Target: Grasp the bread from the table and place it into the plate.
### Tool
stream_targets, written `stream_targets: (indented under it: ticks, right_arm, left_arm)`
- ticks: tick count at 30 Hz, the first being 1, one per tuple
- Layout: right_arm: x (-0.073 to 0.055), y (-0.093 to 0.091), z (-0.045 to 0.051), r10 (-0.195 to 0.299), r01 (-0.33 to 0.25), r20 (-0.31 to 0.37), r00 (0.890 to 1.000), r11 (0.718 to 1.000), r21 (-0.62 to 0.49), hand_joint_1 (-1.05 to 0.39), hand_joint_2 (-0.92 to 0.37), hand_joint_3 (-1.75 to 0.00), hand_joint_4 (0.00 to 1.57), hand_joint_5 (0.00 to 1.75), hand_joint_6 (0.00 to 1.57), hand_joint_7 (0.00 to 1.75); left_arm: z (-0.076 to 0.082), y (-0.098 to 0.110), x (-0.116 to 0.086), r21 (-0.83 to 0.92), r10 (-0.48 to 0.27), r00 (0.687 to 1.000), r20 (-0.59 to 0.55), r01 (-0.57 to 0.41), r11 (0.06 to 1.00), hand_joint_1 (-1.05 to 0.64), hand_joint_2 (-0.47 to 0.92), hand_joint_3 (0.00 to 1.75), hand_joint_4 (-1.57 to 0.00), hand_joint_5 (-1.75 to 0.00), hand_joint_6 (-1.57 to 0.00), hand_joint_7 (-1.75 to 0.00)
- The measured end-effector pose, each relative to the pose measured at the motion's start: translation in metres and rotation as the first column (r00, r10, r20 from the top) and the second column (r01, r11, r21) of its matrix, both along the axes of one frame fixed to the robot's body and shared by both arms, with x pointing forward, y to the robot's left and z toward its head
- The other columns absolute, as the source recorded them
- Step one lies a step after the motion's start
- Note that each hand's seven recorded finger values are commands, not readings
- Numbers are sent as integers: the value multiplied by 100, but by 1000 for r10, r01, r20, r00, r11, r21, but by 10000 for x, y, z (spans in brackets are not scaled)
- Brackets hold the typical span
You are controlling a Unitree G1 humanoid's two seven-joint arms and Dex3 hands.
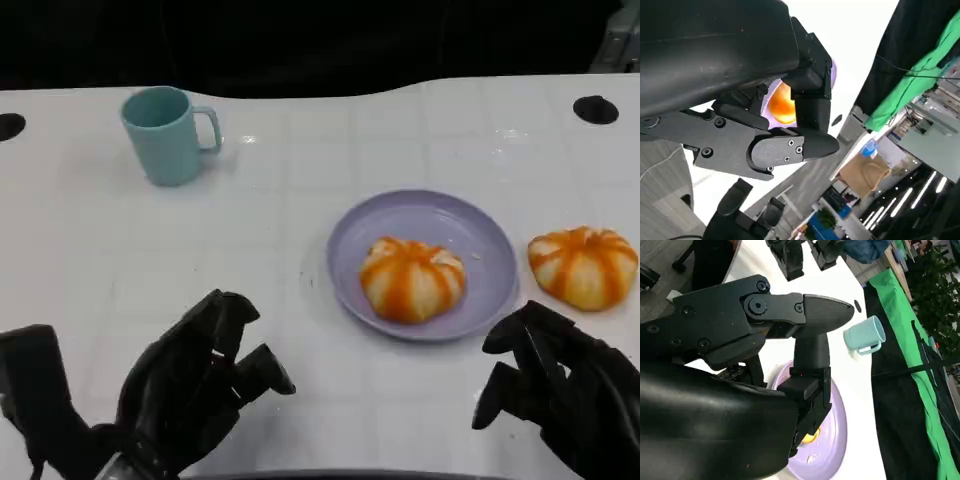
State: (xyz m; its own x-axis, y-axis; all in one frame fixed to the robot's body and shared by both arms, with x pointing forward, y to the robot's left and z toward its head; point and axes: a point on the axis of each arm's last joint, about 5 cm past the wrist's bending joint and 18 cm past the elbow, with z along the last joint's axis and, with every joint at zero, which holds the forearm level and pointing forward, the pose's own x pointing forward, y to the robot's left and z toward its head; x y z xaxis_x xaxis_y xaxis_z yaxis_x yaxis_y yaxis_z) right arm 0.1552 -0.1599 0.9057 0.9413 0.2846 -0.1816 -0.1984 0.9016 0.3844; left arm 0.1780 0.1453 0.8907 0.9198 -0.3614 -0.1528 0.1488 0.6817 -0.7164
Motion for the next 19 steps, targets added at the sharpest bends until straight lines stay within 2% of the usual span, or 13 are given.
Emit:
stream_targets:
  ticks: [19]
  right_arm:
    - [-2, -1, -2, -1, 1, 0, 1000, 1000, -4, -43, -92, -43, 62, 175, 49, 159]
  left_arm:
    - [-41, -7, 3, 14, -10, 1000, -11, 10, 1000, -56, 92, 40, -81, -175, -54, -175]
